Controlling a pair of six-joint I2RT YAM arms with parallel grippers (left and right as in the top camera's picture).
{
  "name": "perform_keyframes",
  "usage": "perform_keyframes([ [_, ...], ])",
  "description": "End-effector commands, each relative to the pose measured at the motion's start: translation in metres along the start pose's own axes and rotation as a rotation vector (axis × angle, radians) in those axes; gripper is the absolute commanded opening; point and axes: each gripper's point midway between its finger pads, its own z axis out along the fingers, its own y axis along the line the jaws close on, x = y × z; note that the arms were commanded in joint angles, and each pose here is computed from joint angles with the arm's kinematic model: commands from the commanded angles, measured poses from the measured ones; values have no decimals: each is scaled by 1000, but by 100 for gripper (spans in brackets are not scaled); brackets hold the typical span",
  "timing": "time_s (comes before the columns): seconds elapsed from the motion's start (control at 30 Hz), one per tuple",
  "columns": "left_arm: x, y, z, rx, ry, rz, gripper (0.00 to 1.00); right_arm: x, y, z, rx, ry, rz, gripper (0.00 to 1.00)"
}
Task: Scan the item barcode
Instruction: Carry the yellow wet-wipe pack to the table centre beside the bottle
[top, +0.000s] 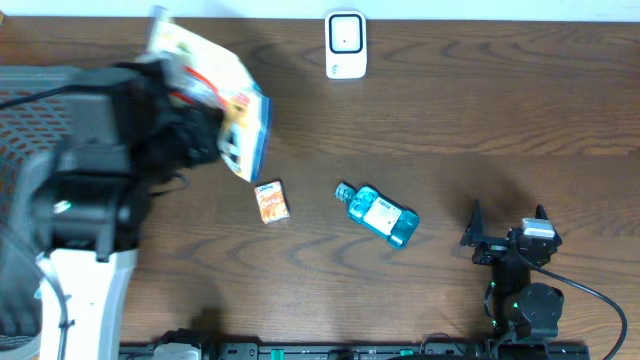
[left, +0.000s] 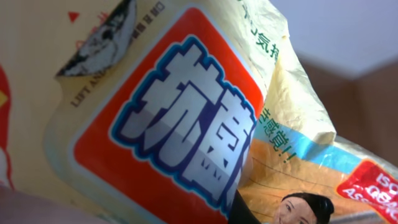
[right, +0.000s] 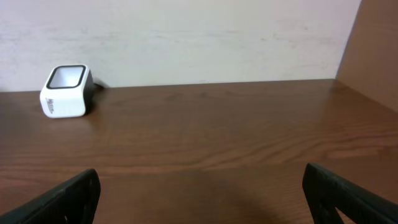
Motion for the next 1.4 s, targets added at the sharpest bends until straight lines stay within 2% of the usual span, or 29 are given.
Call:
perform_keyframes([
  [0.0,23,11,37,-154,96,178,7,0,-4,0,19,-2,-14,99],
  [0.17,68,-6,98,-124,304,393,7,0,-4,0,19,-2,-14,99],
  [0.33,109,4,162,-121,497,544,7,0,-4,0,19,-2,-14,99],
  [0.5,144,26,208,-153,632,537,7,0,-4,0,19,-2,-14,99],
  [0.7,176,32,232,-107,739,499,7,0,-4,0,19,-2,-14,99],
  [0.9,179,34,237,-111,747,483,7,0,-4,0,19,-2,-14,99],
  [1.07,182,36,234,-159,753,371,8,0,-4,0,19,-2,-14,99],
  [1.1,184,37,233,-161,760,370,17,0,-4,0,19,-2,-14,99],
  [1.13,184,37,233,-163,762,369,33,0,-4,0,19,-2,-14,99],
  [1.17,185,38,232,-164,765,369,50,0,-4,0,19,-2,-14,99],
  [1.2,186,38,231,-166,771,368,77,0,-4,0,19,-2,-14,99],
  [1.23,187,38,230,-168,775,367,89,0,-4,0,19,-2,-14,99],
  [1.3,188,39,228,-172,785,366,98,0,-4,0,19,-2,-14,99],
  [1.37,189,40,226,-177,793,365,99,0,-4,0,19,-2,-14,99],
])
